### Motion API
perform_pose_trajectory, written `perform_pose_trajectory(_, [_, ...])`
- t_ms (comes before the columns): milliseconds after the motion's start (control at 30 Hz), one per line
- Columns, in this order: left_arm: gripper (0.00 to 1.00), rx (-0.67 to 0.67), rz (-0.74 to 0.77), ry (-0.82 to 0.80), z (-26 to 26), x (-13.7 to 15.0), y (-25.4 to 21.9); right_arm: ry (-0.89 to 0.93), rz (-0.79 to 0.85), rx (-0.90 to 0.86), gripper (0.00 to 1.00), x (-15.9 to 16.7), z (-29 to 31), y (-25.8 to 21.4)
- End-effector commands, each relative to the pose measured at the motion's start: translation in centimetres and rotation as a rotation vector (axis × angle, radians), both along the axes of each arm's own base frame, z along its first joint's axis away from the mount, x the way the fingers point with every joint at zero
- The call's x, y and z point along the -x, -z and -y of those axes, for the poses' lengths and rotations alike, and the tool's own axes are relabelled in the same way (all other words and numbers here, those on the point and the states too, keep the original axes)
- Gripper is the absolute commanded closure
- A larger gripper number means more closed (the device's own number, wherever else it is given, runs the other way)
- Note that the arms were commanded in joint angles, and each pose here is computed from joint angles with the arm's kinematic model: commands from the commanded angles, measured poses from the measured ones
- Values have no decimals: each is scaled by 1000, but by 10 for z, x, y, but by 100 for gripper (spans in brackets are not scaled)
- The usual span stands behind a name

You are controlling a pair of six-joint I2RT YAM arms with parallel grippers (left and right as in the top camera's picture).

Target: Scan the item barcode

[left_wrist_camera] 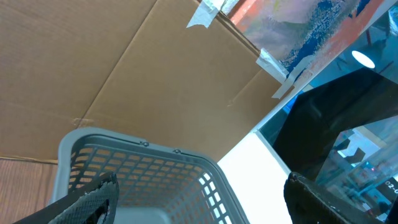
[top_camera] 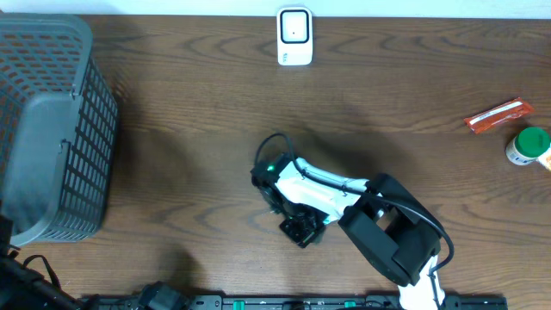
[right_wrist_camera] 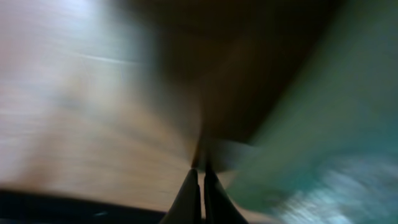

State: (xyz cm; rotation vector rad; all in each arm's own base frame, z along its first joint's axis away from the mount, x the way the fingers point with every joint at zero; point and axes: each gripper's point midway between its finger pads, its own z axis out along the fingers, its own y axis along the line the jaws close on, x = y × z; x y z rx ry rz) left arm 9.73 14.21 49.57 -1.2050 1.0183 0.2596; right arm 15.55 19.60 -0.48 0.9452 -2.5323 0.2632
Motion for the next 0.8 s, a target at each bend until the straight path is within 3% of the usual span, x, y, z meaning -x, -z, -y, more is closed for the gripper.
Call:
perform_pose_trajectory(0, [15,29,-18,-43,-5,8,6,56,325,228,99,-55,40,-4])
perform_pose_trajectory(167, [15,29,-18,-43,-5,8,6,129,512,224,99,-106,39,-17])
perform_pose_trajectory(300, [15,29,-18,-43,-5,8,6,196,404,85,98,-107,12,-31])
perform_pose_trajectory(333, [15,29,-18,-43,-5,8,6,192,376,55,93,-106,6,-35])
perform_pose_trajectory(367, [15,29,-18,-43,-5,8,6,198,367,33,80,-108,1,-43])
perform_pose_trajectory(433, [15,29,-18,-43,-5,8,6,204,376,25,66,-112,0,-53])
perform_pose_trajectory(500, [15,29,-18,-43,-5,8,6,208,347,-5,58,-110,-4,-59])
perform_pose_trajectory(600, [15,29,-18,-43,-5,8,6,190,259,-120,76,-101,-24,-53])
perform_pose_trajectory(633, [15,29,-18,-43,-5,8,6,189,283,-130,77,-106,-26,-49])
perform_pose_trajectory(733, [15,29,-18,-43,-5,8,6,218,473,-112,81,-144,-22,-43])
perform_pose_trajectory(767, [15,29,-18,-43,-5,8,6,260,566,-98,88,-163,-18,-45])
